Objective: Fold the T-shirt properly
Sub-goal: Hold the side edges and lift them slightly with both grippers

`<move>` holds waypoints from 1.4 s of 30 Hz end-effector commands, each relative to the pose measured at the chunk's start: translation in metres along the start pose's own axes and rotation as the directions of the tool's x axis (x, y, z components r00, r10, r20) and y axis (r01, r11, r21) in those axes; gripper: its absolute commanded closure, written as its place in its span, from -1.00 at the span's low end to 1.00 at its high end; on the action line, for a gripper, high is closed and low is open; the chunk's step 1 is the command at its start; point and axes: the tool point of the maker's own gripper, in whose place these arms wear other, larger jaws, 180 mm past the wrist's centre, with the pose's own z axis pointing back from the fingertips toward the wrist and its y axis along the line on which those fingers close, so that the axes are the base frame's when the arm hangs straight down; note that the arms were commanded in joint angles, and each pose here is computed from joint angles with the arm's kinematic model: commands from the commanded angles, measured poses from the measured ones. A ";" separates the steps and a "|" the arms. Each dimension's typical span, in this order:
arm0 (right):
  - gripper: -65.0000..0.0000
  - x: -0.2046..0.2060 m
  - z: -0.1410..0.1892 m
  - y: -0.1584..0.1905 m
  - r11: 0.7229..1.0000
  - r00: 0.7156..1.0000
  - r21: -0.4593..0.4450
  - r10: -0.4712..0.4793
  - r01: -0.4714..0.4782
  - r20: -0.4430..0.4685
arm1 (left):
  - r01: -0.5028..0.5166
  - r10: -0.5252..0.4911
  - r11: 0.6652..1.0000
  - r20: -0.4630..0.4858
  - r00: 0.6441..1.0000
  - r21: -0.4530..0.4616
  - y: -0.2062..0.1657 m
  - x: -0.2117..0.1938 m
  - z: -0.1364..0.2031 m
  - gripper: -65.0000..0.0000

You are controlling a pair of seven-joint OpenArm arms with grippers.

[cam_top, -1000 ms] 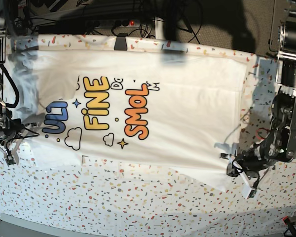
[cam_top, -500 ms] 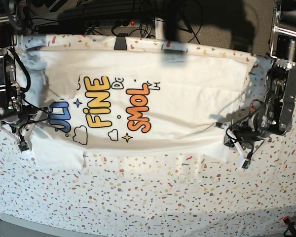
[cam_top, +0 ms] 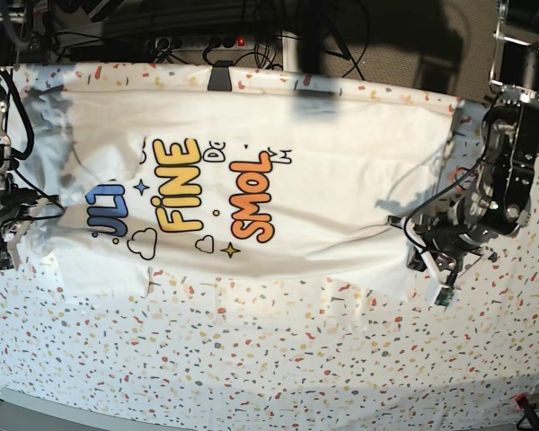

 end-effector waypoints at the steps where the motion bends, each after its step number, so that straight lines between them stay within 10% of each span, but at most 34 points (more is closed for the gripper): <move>1: 1.00 0.014 0.006 -0.017 0.999 0.999 -0.040 0.002 0.000 0.043 | 0.018 -0.020 0.999 0.058 0.998 0.033 0.010 0.020 0.005 1.00; 18: 1.00 0.036 0.008 -0.015 0.999 0.998 0.031 0.008 -0.010 0.064 | 0.000 -0.003 0.999 0.066 0.998 0.044 0.013 0.021 0.006 1.00; 21: 0.65 0.052 0.012 -0.013 0.988 0.990 0.076 0.130 -0.134 0.060 | -0.001 -0.002 0.999 0.067 0.998 0.044 0.013 0.022 0.006 1.00; 30: 0.38 0.079 0.022 -0.019 0.891 0.898 0.116 0.429 -0.439 0.102 | -0.004 0.001 0.999 0.076 0.997 0.039 0.012 0.023 0.005 1.00; 36: -0.18 0.065 0.017 -0.011 0.783 0.793 0.129 0.605 -0.609 0.069 | -0.004 0.001 0.999 0.075 0.997 0.038 0.011 0.023 0.005 1.00; 42: -0.19 0.052 0.008 0.023 0.655 0.672 0.153 0.733 -0.740 0.109 | -0.004 0.001 0.999 0.080 0.997 0.038 0.011 0.024 0.005 1.00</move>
